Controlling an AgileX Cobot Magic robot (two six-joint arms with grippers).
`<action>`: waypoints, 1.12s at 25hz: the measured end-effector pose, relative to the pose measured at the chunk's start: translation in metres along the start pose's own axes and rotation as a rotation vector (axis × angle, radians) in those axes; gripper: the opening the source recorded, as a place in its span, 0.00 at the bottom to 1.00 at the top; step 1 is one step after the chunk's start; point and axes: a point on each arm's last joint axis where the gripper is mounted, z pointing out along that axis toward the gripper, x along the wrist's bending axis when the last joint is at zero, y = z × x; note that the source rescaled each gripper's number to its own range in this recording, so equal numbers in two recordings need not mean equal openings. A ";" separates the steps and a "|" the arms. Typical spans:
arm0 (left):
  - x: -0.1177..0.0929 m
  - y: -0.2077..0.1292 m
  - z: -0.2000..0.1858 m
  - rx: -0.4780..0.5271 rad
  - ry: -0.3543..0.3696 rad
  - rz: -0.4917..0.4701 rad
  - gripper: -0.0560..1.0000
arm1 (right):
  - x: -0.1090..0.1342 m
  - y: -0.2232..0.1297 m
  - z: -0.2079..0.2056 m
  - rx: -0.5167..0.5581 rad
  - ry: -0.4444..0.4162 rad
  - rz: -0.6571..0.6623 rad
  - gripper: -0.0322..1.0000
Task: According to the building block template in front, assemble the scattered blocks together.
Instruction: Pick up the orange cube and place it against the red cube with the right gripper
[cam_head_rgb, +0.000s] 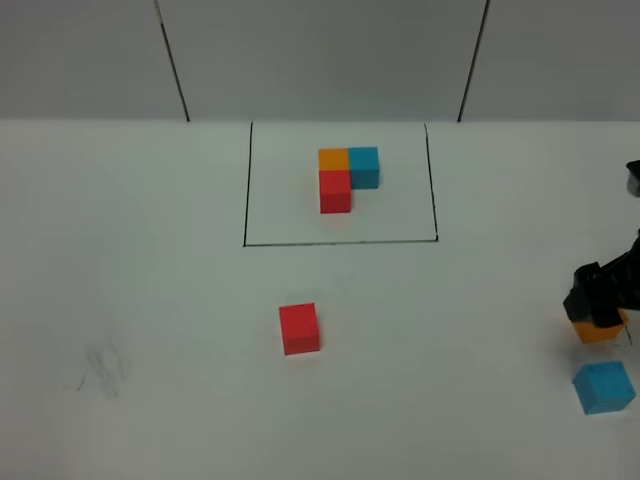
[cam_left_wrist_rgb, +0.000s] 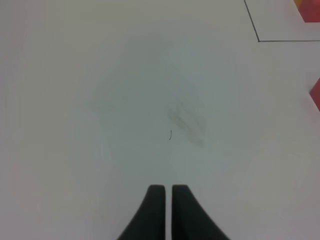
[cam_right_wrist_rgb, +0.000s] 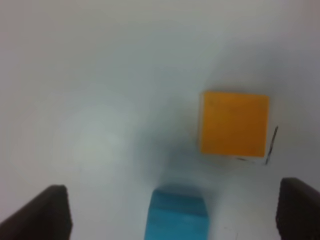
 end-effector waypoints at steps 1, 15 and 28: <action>0.000 0.000 0.000 0.000 0.000 0.000 0.06 | -0.001 0.001 0.005 0.006 -0.001 0.002 0.95; 0.000 0.000 0.000 0.000 0.000 0.000 0.06 | -0.011 0.001 0.045 0.068 -0.046 0.033 0.95; 0.000 0.000 0.000 0.000 0.000 0.000 0.06 | -0.017 0.002 0.067 0.069 -0.073 0.005 0.95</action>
